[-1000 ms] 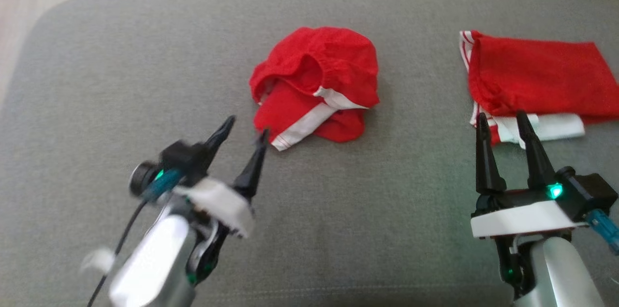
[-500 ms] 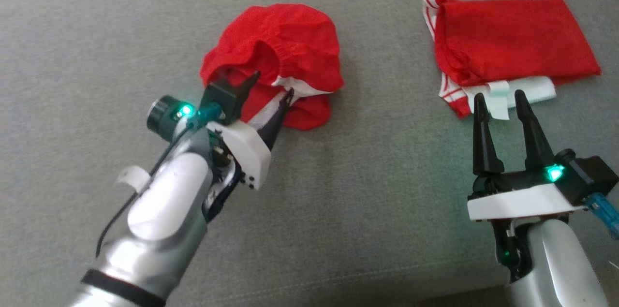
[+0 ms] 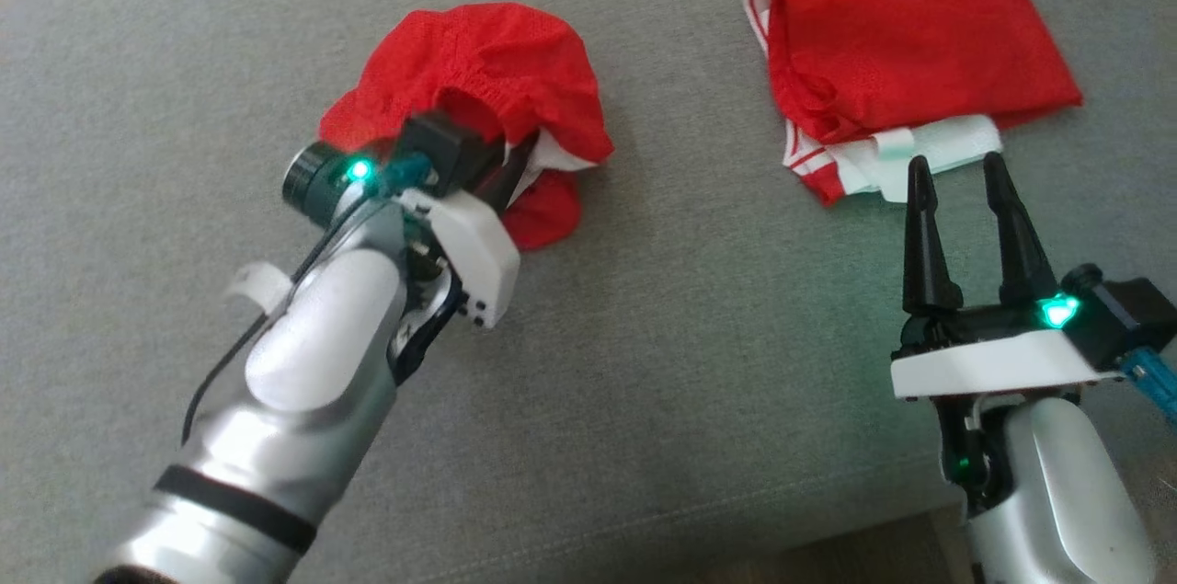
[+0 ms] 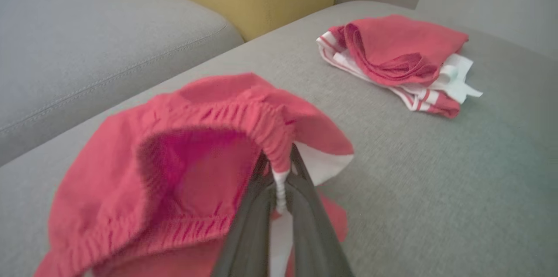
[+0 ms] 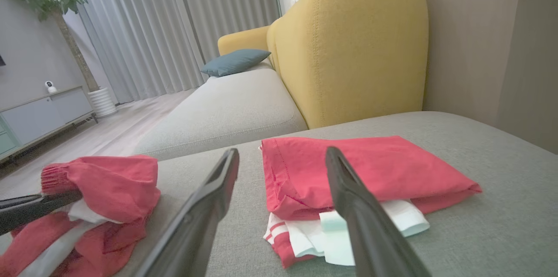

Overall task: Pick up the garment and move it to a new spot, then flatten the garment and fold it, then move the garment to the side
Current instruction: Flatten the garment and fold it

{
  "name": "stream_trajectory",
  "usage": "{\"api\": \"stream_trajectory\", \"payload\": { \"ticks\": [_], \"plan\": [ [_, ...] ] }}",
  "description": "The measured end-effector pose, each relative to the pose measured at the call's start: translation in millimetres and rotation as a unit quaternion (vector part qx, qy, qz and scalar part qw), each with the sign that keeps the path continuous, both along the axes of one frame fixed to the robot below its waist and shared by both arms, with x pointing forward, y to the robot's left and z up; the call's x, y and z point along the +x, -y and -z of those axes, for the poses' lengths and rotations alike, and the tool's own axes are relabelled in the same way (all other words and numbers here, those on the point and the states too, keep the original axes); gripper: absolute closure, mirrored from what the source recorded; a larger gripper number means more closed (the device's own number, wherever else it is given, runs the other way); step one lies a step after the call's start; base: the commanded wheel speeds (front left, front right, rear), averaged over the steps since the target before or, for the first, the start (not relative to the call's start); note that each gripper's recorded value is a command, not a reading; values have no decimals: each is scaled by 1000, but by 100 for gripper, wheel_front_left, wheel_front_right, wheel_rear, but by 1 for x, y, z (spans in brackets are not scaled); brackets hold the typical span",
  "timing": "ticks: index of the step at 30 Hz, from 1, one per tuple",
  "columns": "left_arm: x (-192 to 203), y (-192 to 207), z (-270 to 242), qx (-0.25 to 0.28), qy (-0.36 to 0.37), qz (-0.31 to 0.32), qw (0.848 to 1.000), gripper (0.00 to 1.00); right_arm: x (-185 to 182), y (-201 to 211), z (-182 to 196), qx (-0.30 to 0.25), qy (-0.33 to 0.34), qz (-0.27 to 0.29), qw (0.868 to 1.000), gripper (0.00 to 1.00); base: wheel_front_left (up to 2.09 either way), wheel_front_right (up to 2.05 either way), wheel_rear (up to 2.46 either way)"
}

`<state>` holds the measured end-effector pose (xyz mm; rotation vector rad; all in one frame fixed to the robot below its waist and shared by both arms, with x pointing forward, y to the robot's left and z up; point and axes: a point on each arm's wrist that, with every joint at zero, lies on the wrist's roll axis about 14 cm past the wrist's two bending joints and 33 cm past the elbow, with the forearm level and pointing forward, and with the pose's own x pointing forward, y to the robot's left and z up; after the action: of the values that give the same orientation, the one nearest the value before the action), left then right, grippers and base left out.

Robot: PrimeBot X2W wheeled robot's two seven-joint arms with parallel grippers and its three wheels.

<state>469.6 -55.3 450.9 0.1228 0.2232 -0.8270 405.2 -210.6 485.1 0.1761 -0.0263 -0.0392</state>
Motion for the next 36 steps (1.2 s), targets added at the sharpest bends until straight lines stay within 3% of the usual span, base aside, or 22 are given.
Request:
{"api": "stream_trajectory", "payload": {
  "ticks": [4, 8, 14, 17, 22, 27, 31, 36],
  "plan": [
    [4, 27, -31, -14, 26, 36, 999, 100, -6, 6, -6, 9, 7, 10, 1000, 0, 0, 0, 0],
    [10, 66, -106, -77, 83, 71, 991, 100, -13, 12, -13, 14, 15, 20, 1000, 0, 0, 0, 0],
    [17, 80, -250, -214, 198, 82, 953, 100, -19, 17, -24, 15, 32, 28, 999, 0, 0, 0, 0],
    [24, 63, -278, -250, 218, 55, 942, 100, -17, 13, -27, 16, 36, 22, 999, 0, 0, 0, 0],
    [39, 23, -237, -225, 186, 2, 956, 100, -8, 3, -27, 13, 38, 6, 999, 0, 0, 0, 0],
    [36, -46, -100, -111, 64, -76, 989, 100, 3, -15, -25, 11, 38, -20, 999, 0, 0, 0, 0],
    [12, -103, -16, -35, -12, -126, 991, 100, 9, -27, -23, 8, 36, -38, 999, 0, 0, 0, 0],
    [0, -132, 14, -9, -35, -157, 987, 100, 15, -38, -19, 0, 31, -54, 998, 0, 0, 0, 0]
  ]
}}
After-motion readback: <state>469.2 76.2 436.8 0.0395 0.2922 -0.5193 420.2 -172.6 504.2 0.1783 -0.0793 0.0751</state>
